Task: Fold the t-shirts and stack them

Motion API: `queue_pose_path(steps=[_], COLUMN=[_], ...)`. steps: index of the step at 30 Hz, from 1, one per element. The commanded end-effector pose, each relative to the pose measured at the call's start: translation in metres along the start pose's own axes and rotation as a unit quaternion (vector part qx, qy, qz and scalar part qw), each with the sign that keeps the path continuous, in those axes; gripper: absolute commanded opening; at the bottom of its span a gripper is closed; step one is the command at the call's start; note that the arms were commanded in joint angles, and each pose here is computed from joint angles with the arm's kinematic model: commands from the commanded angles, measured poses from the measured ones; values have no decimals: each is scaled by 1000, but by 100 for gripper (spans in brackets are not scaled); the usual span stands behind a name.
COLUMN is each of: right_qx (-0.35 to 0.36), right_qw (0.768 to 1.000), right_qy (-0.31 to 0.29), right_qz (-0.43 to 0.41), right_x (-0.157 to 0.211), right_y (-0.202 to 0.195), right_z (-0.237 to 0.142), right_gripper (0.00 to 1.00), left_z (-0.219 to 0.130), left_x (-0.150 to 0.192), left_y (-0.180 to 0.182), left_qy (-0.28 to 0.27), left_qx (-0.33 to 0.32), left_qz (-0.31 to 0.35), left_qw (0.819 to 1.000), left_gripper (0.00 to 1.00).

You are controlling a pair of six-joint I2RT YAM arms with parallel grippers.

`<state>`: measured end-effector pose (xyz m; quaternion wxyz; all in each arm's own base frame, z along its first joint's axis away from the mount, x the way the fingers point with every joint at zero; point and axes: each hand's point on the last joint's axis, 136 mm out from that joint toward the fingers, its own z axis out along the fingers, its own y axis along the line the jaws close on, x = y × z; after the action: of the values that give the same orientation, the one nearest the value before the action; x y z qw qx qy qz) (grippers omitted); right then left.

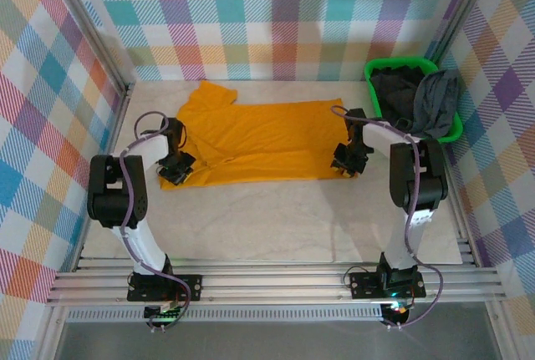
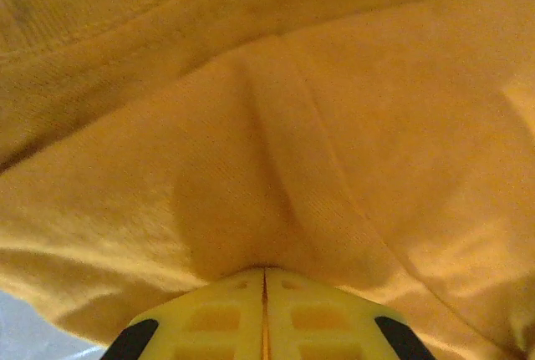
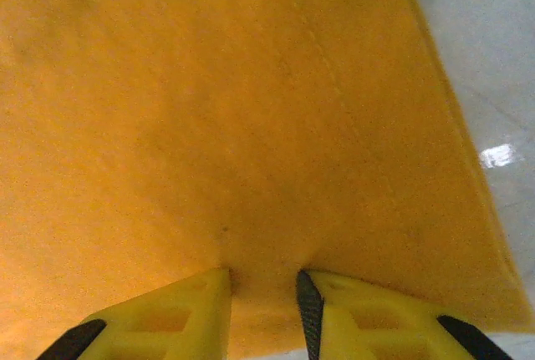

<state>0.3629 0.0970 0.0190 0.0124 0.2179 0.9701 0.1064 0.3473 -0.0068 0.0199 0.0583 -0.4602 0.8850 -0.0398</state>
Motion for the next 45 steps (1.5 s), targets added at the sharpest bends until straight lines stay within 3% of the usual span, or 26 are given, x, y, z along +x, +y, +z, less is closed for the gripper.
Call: queue_pose_path(steps=[1,9,20,24,27,31,35,37,41,45], right_qx=[43,94,128,139,129,65,-72,-131,-206,-220], right_qw=[999,992,982,983,987,996,992,983,966,963], right_qy=[27,88,136,121,90,25,-11,2,35,30], right_qz=[-7,-2,-13,-27,-33,-50,-105,-131,-155,-153], right_x=[15,78,189,194,184,166,160,162,165,160], right_y=[-22,-58,-94,-96,-88,-61,-11,15,53,63], right_z=[7,4,-9,-14,-31,-61,-80,-84,-93,-98], right_gripper=[32,34,38,39,40,45,56,58,58,59], left_z=[0,3,-18,-19,-43,-82,-81,-72,-60,-49], left_x=[2,53,97,102,86,74,99,115,126,131], left_y=[24,87,157,163,149,115,77,67,67,62], left_qy=[-12,26,32,21,-12,-48,10,41,46,51], left_qx=[-25,-57,-87,-71,-52,9,78,79,49,50], left_qz=[-21,-17,-14,-7,0,6,-3,-4,-5,-3], left_qw=[999,998,996,997,999,999,997,996,998,997], left_gripper=[9,8,9,13,24,39,50,52,54,56])
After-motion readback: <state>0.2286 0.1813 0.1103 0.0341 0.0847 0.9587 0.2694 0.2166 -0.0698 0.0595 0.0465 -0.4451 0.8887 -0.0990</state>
